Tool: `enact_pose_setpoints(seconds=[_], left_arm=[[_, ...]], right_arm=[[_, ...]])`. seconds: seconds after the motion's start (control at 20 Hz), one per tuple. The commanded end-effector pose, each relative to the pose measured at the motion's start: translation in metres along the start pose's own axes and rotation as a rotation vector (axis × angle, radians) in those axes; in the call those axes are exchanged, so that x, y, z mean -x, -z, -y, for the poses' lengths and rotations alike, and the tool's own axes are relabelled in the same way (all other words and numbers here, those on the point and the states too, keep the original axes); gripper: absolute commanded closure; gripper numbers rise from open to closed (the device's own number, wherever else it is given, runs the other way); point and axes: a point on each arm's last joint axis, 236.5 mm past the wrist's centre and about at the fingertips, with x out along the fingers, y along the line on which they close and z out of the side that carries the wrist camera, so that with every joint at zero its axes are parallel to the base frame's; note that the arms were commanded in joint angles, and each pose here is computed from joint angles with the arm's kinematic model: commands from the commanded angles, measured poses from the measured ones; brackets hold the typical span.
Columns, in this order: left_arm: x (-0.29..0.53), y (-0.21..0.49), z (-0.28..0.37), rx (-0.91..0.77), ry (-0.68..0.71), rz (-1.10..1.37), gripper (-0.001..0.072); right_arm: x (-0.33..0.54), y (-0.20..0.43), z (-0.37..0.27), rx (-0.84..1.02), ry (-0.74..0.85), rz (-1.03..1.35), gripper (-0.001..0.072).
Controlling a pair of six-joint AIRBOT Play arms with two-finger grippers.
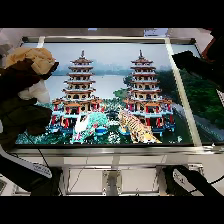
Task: Fold the shirts.
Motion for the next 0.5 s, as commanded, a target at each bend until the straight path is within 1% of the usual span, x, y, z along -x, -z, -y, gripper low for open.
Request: enact_pose_setpoints(seconds=[0.0, 0.05, 0.1, 0.25, 0.3, 0.35, 0.45], left_arm=[[0.03, -0.019, 0.046, -0.023, 0.146, -0.016, 0.069], [0.05, -0.029, 0.071, -0.042, 0.225, -0.009, 0.069], [0.077, -0.039, 0.104, -0.062, 0.336, -0.004, 0.0691], [0.186, -0.042, 0.212, -0.214, 0.725, 0.0, 0.0691], [0.225, -0.033, 0.245, -0.264, 0.844, -0.013, 0.0691], [0.258, -0.019, 0.272, -0.302, 0.935, -0.039, 0.0691], [0.311, 0.025, 0.319, -0.387, 1.079, -0.122, 0.0691]], right_arm=[[0.0, -0.005, -0.002, -0.016, -0.007, 0.023, 0.0167], [0.0, -0.009, -0.004, -0.03, -0.016, 0.038, 0.0167], [0.001, -0.014, -0.006, -0.049, -0.027, 0.06, 0.0168], [0.002, -0.023, -0.012, -0.084, -0.052, 0.093, 0.0168], [0.003, -0.024, -0.013, -0.08, -0.054, 0.096, 0.0168], [0.004, -0.026, -0.015, -0.074, -0.057, 0.096, 0.0167], [0.011, -0.034, -0.02, -0.058, -0.061, 0.116, 0.0167]])
